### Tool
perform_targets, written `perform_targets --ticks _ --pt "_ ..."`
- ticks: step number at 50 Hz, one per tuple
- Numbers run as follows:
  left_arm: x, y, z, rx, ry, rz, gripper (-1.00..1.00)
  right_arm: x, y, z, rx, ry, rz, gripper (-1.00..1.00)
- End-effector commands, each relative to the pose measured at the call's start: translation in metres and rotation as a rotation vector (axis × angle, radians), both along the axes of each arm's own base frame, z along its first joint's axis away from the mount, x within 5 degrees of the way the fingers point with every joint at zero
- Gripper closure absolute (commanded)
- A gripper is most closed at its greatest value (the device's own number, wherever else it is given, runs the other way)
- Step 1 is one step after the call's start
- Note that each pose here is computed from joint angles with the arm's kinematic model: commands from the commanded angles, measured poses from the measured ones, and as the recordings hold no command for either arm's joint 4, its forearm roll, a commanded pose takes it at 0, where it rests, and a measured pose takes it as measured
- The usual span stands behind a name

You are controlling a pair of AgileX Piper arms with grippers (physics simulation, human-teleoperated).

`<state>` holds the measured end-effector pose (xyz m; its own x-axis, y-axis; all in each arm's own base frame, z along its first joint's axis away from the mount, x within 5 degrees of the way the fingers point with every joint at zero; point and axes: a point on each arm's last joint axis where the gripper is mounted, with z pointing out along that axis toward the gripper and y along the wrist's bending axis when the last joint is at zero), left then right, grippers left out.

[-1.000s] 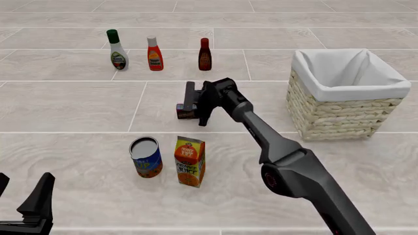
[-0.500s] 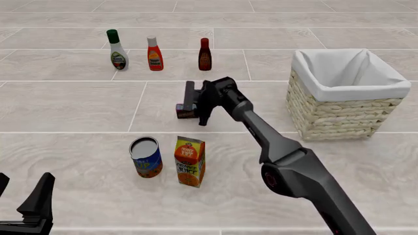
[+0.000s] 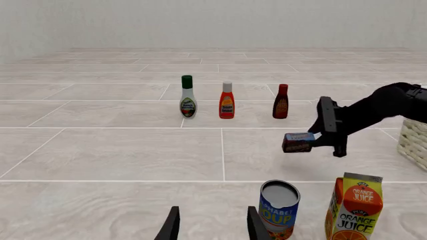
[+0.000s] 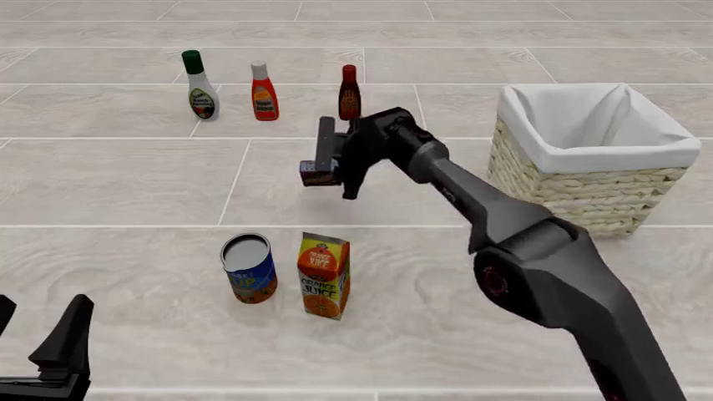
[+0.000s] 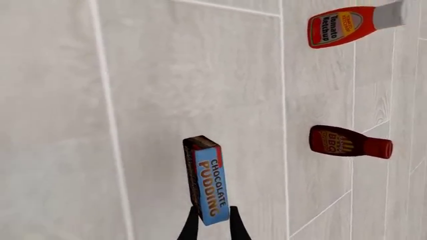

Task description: Pick the chocolate pudding and place it in the basket.

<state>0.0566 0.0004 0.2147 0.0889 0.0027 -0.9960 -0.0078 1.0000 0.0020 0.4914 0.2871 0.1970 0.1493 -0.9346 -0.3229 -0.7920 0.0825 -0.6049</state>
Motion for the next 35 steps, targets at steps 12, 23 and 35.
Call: perform_targets --ticks 12,23,35 --pt "0.0 0.0 0.0 0.0 0.0 -0.007 -1.0 -0.055 -0.047 0.064 0.038 -0.04 -0.038 1.0" --pt "0.0 0.0 0.0 0.0 0.0 -0.007 -1.0 -0.085 -0.072 0.096 0.083 -0.056 -0.086 1.0" --pt "0.0 0.0 0.0 0.0 0.0 -0.007 -1.0 -0.111 -0.091 0.14 0.171 -0.065 -0.163 1.0"
